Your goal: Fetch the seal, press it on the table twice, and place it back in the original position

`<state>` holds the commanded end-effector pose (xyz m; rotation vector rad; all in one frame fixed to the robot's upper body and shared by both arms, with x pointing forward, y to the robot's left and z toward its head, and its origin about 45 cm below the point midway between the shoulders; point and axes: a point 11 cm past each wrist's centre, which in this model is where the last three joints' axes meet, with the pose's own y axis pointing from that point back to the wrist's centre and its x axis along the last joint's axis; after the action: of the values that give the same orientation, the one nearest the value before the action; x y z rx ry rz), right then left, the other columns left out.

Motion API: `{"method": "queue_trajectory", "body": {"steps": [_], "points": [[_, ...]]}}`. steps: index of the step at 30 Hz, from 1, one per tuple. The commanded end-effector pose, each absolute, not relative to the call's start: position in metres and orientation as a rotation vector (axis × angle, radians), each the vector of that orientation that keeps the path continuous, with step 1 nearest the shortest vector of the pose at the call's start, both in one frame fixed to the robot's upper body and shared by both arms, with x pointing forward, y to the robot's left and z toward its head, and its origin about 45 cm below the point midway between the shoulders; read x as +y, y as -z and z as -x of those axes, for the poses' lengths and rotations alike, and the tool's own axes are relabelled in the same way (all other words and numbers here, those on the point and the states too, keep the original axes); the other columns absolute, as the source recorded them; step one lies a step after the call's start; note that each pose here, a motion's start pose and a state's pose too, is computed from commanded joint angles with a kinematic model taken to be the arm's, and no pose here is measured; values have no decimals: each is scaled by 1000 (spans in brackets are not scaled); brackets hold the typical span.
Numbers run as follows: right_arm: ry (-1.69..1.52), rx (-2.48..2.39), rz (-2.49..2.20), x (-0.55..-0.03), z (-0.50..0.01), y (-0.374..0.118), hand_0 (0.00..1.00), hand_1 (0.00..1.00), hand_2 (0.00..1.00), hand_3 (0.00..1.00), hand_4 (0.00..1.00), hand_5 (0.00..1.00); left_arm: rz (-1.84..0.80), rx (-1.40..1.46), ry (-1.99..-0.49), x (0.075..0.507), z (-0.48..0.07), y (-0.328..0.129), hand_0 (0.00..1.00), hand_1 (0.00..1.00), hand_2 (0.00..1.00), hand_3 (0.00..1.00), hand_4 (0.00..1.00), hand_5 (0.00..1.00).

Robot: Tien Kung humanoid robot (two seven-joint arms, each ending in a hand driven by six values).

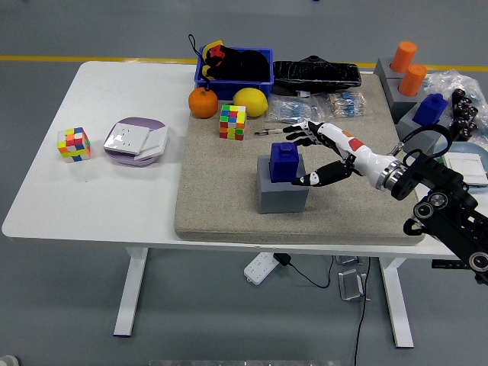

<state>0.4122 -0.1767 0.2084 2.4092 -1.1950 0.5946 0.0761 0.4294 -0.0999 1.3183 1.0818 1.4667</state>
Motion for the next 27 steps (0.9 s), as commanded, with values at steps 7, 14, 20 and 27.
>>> {"method": "queue_trajectory", "body": {"steps": [7,14,20,27], "points": [[-606,-1184,-2405,-170,-416,-207,828,782,787,825,998,2,-1321,1079,-1464,429,-76,100,793,744,737,760,621,439],[-627,-1204,-2388,-171,-418,-206,764,710,720,777,948,2,-1324,1081,-1462,429,-75,100,793,744,736,761,621,439],[-642,-1208,-2374,-172,-419,-205,661,585,617,709,844,2,-1323,1078,-1460,429,-77,100,793,743,736,760,621,439],[-619,-1192,-2381,-171,-417,-200,621,538,563,669,814,2,-1323,1078,-1457,428,-76,100,793,744,737,760,621,439]]}}
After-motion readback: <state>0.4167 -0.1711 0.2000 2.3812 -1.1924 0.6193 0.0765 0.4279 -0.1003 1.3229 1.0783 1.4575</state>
